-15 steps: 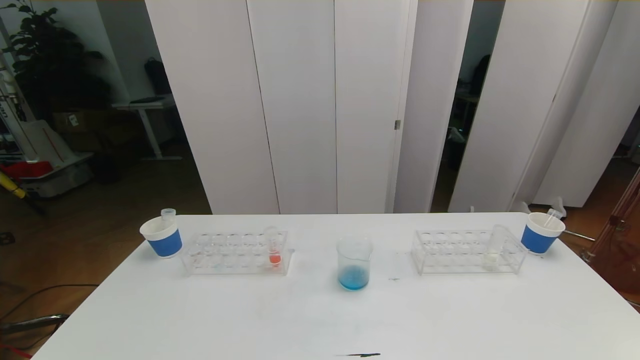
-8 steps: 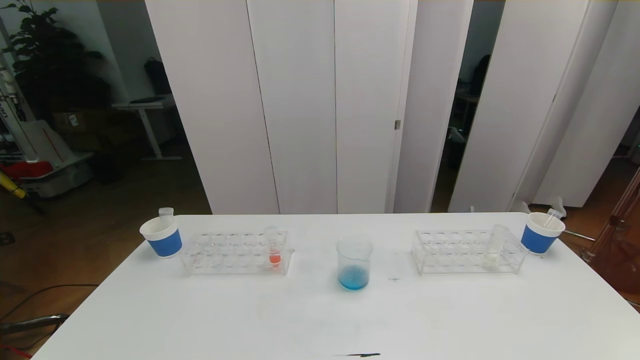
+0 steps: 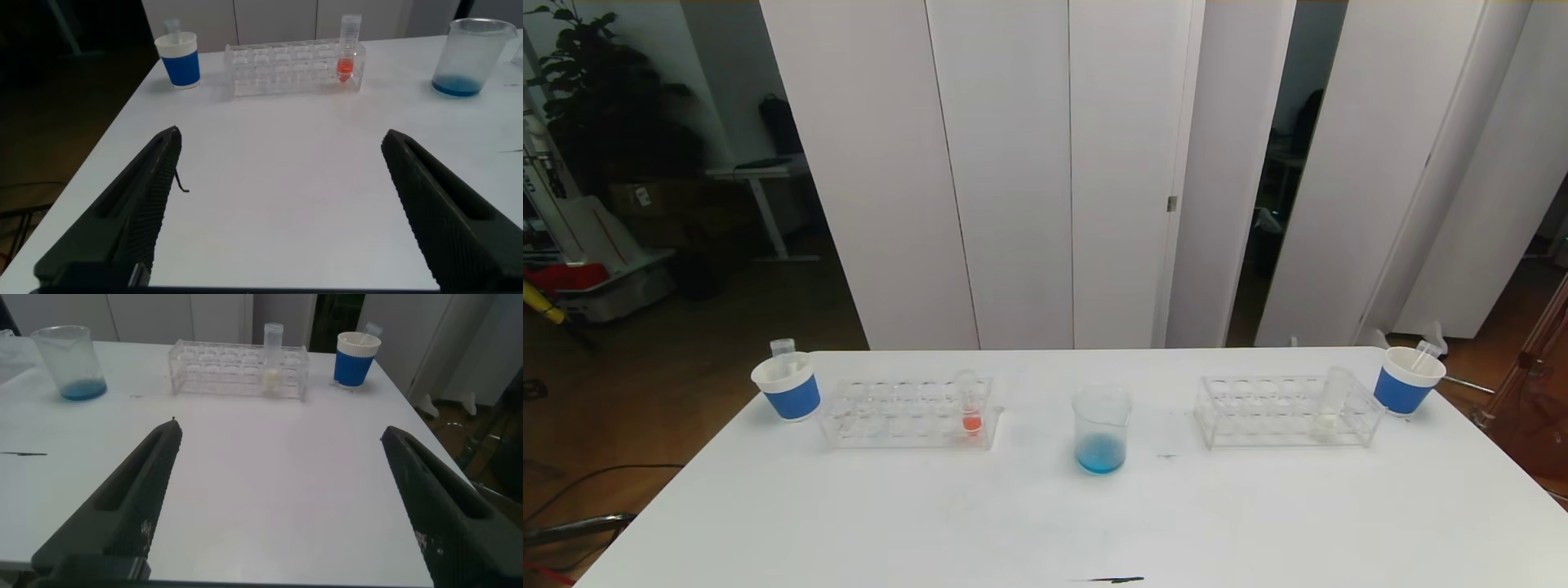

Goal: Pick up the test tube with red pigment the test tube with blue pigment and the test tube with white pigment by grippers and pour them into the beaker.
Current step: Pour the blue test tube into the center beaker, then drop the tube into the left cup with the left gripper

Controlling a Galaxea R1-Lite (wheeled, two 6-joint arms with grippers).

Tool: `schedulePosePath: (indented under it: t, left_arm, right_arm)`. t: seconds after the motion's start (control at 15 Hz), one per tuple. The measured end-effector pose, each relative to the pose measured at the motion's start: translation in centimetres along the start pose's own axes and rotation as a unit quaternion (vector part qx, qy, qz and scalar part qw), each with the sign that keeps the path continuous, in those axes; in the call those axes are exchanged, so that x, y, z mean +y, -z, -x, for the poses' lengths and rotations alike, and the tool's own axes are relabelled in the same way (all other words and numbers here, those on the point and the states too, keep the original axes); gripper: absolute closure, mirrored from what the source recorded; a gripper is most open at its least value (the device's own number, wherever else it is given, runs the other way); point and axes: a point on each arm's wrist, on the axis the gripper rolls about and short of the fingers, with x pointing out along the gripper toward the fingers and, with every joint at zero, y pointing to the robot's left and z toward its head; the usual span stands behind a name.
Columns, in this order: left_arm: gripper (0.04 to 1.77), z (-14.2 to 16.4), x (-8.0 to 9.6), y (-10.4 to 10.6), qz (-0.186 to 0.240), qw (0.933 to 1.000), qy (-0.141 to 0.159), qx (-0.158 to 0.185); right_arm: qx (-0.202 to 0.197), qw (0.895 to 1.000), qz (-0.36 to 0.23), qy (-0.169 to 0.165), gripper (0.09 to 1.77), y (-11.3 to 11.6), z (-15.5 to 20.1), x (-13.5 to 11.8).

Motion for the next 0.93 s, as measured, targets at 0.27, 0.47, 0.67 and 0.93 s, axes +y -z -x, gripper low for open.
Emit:
schedulePosePath:
  t: [0.27, 0.47, 0.67, 0.93]
  left_arm:
    - [0.06, 0.0, 0.0, 0.0, 0.0, 1.0, 0.0, 0.0]
    - [0.06, -0.01, 0.0, -0.01, 0.0, 1.0, 0.0, 0.0]
    - [0.06, -0.01, 0.0, 0.0, 0.0, 1.0, 0.0, 0.001]
    - [0.06, -0.01, 0.0, 0.0, 0.0, 1.0, 0.0, 0.001]
  right_arm:
    - [0.0, 1.0, 0.0, 0.0, 0.11, 0.0, 0.0, 0.0]
    - [0.0, 1.0, 0.0, 0.0, 0.11, 0.0, 0.0, 0.0]
    - [0.0, 1.0, 0.0, 0.0, 0.11, 0.0, 0.0, 0.0]
    - [0.0, 1.0, 0.0, 0.0, 0.11, 0.0, 0.0, 0.0]
